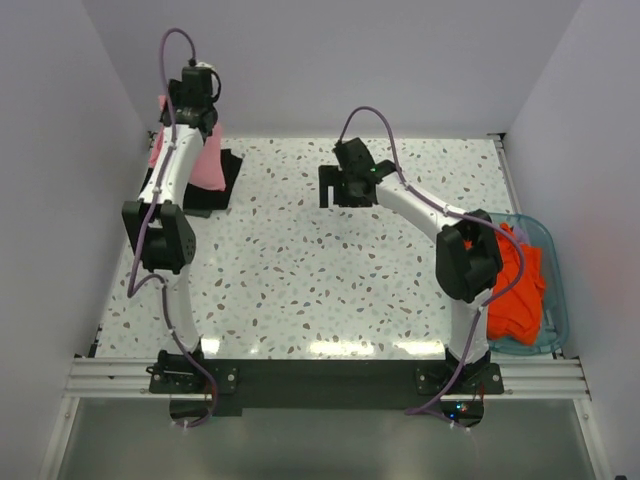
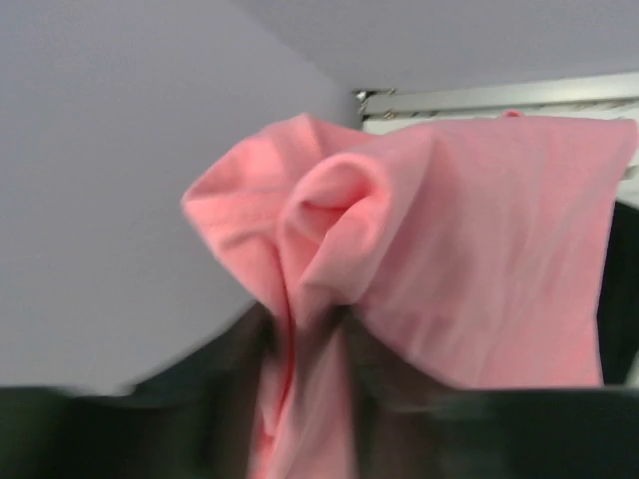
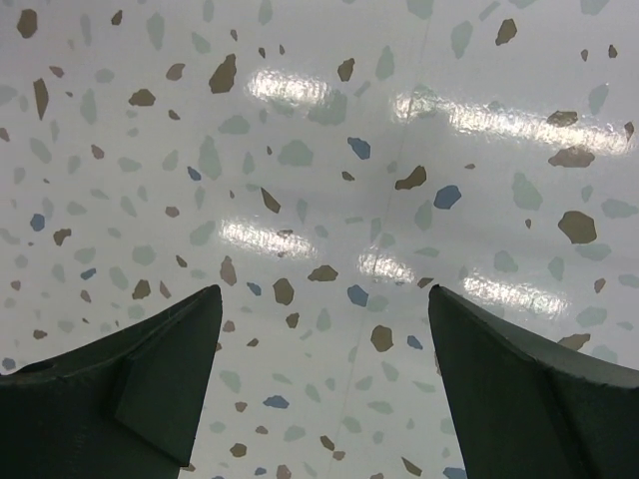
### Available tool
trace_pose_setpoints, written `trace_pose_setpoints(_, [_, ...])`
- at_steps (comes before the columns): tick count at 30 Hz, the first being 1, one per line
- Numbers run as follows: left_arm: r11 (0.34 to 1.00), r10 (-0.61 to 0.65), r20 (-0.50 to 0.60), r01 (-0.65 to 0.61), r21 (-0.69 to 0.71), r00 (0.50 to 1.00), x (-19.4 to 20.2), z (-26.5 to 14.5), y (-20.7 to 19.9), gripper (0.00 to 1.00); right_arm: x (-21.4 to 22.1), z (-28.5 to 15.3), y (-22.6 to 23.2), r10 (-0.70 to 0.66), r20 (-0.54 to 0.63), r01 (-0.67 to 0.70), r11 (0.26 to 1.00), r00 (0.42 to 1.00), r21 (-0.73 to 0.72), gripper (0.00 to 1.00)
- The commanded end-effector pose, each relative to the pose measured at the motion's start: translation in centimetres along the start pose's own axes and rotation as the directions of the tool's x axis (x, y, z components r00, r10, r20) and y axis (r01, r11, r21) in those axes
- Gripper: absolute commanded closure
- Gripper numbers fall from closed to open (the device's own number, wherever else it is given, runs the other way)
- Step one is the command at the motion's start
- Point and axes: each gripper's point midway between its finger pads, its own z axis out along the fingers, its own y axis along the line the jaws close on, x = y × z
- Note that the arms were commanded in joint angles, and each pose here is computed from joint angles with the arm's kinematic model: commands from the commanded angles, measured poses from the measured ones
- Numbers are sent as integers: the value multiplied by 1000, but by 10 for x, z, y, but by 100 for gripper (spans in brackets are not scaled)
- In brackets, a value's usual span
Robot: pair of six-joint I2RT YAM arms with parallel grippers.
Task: Fold and stack the t-shirts
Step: Neatly place the folded tshirt to the corner, then reset both grippers
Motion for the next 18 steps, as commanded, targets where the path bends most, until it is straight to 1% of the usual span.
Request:
trace_pose_setpoints(1, [982, -185, -76, 182, -44, 980, 38, 63, 20, 26, 2, 0, -4, -45, -16, 46, 998, 999, 38, 12])
trace_pose_setpoints(2, [971, -239, -106, 234, -58, 965, 52, 75, 30, 0, 2, 0, -6, -50, -16, 51, 998, 999, 46, 12])
trace_pose_setpoints(3, [951, -308, -123, 302, -65, 943, 57, 80, 30, 0, 4, -1, -8, -52, -20, 53, 997, 998, 53, 12])
trace_pose_setpoints(5, [941, -340, -142, 336, -48, 930, 59, 83, 23, 0, 2, -5, -9, -58, -7, 58, 997, 998, 56, 12])
trace_pose_setpoints(6, [934, -358, -139, 355, -44, 923, 57, 81, 21, 0, 3, -6, -9, -55, -8, 55, 997, 998, 54, 12])
trace_pose_setpoints(7, [918, -397, -120, 397, -21, 910, 48, 75, 21, 0, 2, -7, -8, -51, -3, 51, 997, 999, 49, 12])
trace_pose_setpoints(8, [911, -411, -98, 412, -15, 906, 39, 70, 22, 0, 2, -8, -6, -51, -3, 51, 998, 999, 45, 12])
trace_pose_setpoints(13, [872, -490, 14, 489, 21, 872, 3, 30, 43, 0, 3, -18, -4, -47, 22, 46, 998, 999, 39, 12])
trace_pose_setpoints(16, [850, -526, 43, 524, 57, 849, -10, 7, 40, 0, 2, -25, -5, -36, 39, 35, 999, 999, 35, 12])
trace_pose_setpoints(17, [849, -526, 48, 521, 85, 849, -18, -5, 28, 0, 3, -27, -5, -34, 43, 32, 999, 999, 35, 12])
trace_pose_setpoints(18, [838, -543, 49, 537, 98, 838, -21, -13, 22, 0, 5, -28, -7, -30, 44, 28, 999, 999, 39, 12])
